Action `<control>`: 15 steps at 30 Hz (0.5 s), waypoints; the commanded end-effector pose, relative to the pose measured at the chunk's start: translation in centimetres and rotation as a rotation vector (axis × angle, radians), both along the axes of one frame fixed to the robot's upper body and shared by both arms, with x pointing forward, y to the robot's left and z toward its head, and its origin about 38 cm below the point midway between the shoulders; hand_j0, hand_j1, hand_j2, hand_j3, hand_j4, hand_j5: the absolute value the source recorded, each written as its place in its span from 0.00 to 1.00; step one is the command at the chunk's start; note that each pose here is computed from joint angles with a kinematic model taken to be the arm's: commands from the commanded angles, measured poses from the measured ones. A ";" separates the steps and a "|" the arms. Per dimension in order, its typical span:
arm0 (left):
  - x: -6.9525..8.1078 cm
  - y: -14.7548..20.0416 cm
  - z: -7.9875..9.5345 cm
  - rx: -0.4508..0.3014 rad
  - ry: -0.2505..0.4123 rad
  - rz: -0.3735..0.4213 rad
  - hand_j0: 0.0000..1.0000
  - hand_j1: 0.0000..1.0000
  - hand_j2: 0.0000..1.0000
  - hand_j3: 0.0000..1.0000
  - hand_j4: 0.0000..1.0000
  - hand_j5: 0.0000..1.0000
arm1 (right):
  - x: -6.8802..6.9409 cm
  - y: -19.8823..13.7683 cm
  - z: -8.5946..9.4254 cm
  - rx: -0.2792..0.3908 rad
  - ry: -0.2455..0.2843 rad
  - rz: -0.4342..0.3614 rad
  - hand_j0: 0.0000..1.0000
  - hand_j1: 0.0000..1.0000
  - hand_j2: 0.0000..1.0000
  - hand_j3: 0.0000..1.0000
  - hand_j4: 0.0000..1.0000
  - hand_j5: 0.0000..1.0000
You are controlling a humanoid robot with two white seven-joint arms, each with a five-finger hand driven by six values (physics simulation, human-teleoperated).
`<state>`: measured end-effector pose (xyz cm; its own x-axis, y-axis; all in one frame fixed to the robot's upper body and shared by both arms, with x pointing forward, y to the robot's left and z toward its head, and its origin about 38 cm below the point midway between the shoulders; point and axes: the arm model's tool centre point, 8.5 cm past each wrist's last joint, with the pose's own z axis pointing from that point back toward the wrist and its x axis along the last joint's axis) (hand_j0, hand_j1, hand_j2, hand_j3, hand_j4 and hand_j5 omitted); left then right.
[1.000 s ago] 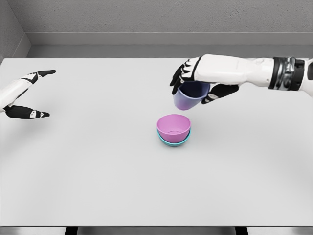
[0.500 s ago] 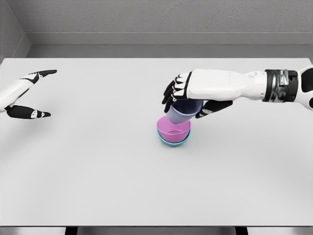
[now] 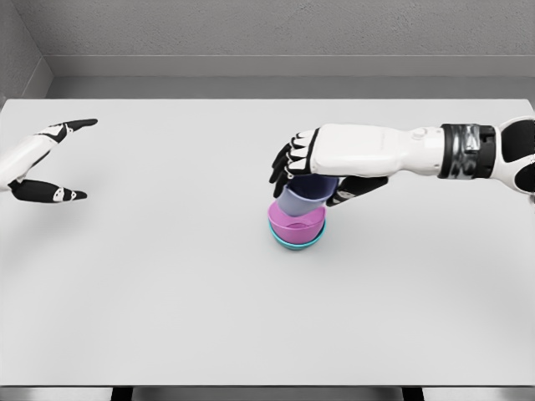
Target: Stacking bowl and cup with both arms
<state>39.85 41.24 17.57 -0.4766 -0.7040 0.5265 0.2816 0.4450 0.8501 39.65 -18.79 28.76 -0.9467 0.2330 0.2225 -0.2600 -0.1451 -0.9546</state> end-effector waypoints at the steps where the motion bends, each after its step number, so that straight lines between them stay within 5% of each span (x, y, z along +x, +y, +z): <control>1: 0.0 -0.1 0.0 -0.012 -0.001 0.000 1.00 1.00 1.00 1.00 1.00 1.00 | 0.4 0.3 -0.3 0.006 0.007 -0.006 0.66 0.66 0.66 0.66 0.66 0.66; 15: 0.0 -0.2 0.0 -0.016 -0.004 -0.001 1.00 1.00 1.00 1.00 1.00 1.00 | 1.3 0.7 -2.4 -0.018 0.049 -0.027 0.67 0.67 0.67 0.67 0.67 0.67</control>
<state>39.88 40.95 17.46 -0.4796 -0.6985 0.5312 0.2812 0.4510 0.8470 40.93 -18.07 26.45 -0.9313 0.2593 0.2559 -0.3025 -0.1590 -0.9398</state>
